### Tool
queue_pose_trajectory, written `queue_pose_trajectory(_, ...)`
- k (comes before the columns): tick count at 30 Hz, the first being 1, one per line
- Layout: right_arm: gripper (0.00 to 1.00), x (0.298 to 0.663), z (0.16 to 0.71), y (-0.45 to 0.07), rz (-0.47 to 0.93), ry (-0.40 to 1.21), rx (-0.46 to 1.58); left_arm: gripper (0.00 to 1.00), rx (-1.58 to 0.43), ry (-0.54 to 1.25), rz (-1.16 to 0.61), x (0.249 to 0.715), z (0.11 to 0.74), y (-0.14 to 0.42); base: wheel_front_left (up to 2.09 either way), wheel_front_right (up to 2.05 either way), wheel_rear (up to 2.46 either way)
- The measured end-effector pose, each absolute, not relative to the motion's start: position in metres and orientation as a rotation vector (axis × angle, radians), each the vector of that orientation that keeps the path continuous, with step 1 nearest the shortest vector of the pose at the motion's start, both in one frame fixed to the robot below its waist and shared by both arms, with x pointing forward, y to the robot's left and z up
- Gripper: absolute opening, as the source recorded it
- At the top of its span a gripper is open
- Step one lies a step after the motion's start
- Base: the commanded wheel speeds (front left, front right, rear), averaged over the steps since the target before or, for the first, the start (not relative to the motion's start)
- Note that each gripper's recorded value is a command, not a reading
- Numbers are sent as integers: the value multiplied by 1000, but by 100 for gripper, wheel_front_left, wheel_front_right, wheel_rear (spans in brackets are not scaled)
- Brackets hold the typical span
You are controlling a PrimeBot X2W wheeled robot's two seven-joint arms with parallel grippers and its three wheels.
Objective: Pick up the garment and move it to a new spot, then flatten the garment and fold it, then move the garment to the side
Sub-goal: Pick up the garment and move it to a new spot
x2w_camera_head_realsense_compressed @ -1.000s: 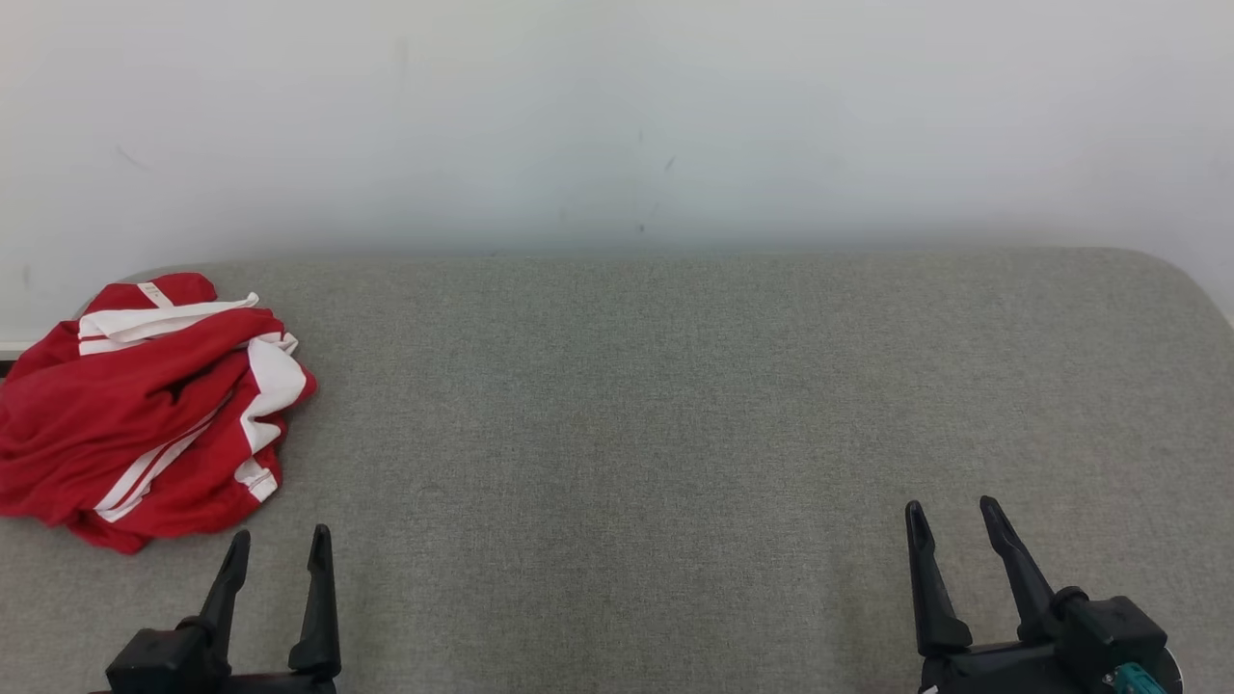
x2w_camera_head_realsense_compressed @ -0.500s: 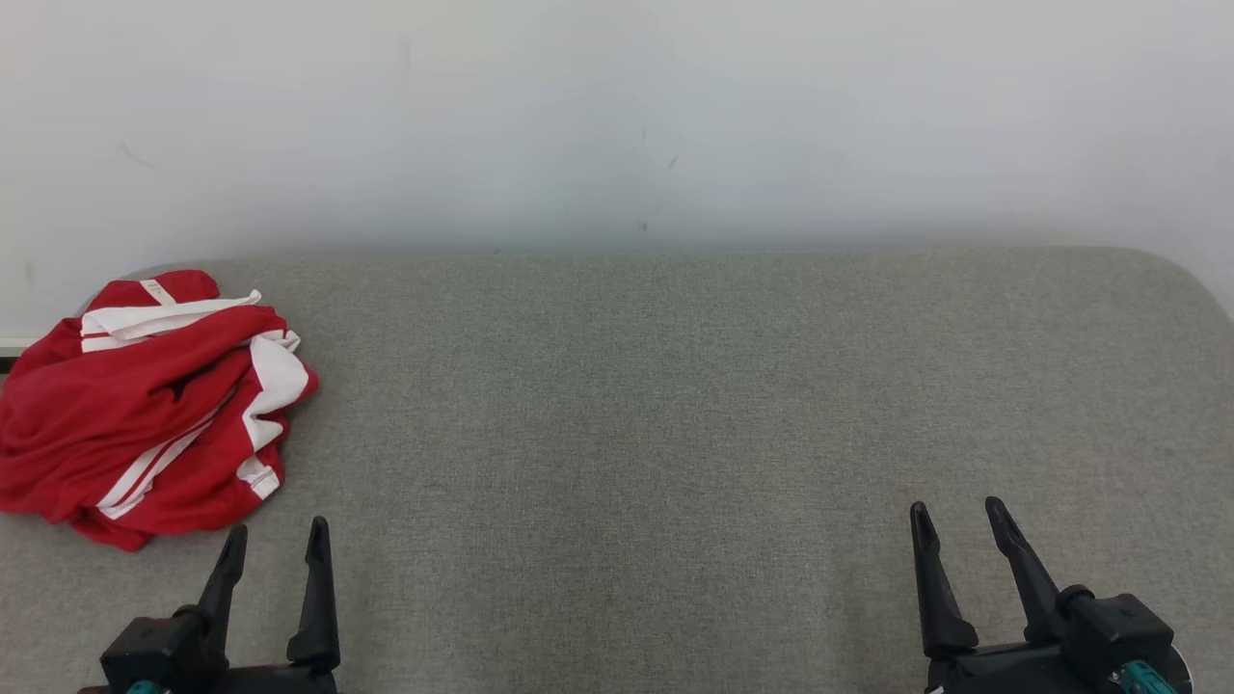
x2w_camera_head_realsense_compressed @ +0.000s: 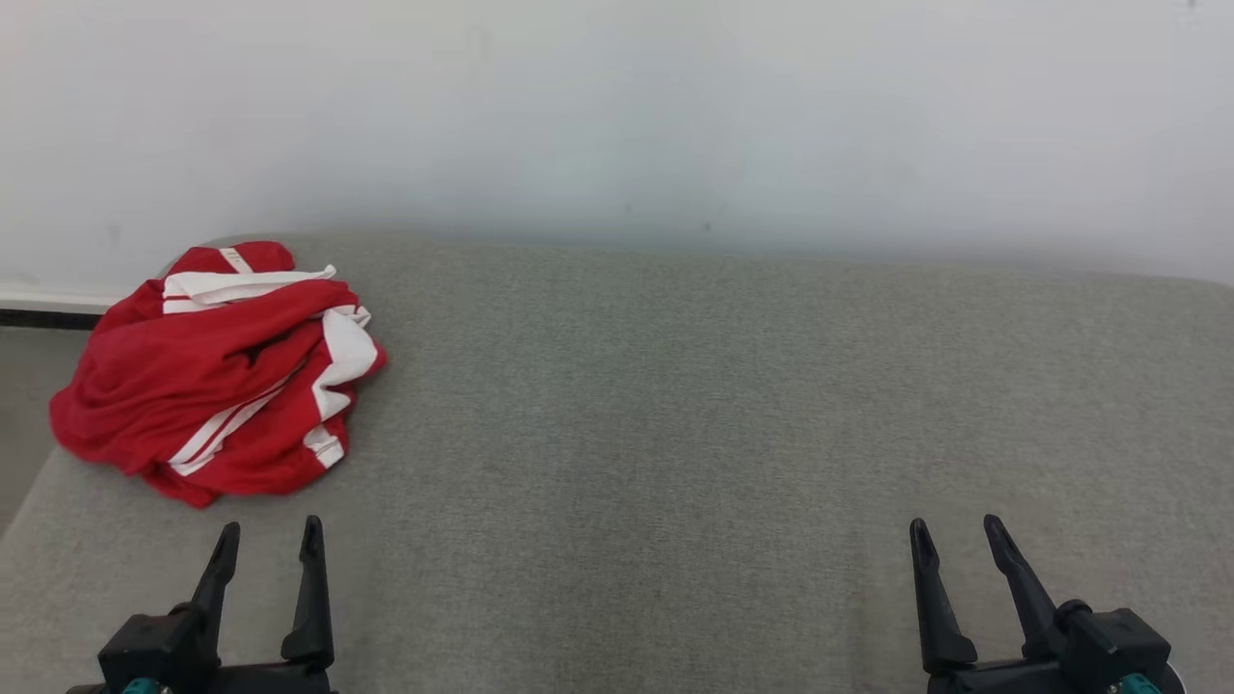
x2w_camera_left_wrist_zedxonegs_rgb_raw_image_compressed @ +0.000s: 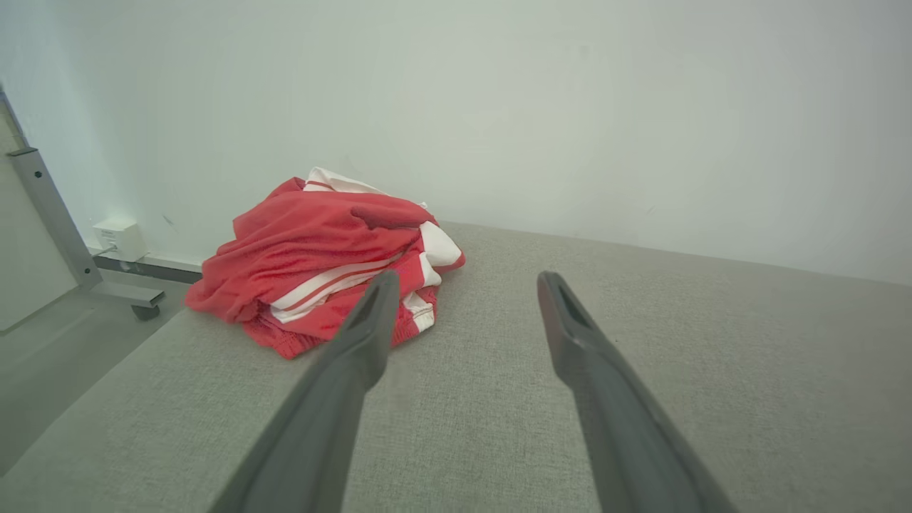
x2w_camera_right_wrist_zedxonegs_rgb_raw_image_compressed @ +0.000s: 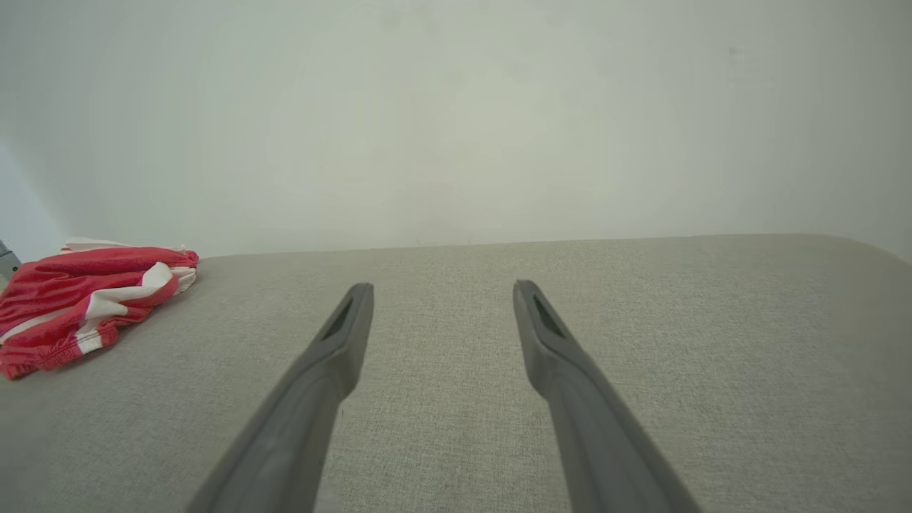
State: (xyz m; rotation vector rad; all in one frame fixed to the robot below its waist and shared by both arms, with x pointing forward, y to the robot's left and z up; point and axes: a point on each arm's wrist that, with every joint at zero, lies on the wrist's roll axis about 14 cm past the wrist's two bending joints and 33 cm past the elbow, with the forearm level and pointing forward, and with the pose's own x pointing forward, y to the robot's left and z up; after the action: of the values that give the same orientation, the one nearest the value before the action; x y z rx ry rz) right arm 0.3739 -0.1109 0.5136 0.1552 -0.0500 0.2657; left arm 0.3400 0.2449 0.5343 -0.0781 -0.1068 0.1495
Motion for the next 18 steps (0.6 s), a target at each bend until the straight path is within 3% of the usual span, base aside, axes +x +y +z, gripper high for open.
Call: queue_pose_trajectory(18,100,392,505,-7,557,-3,169,100,-57,-94,462,262,523,332,0,0,0)
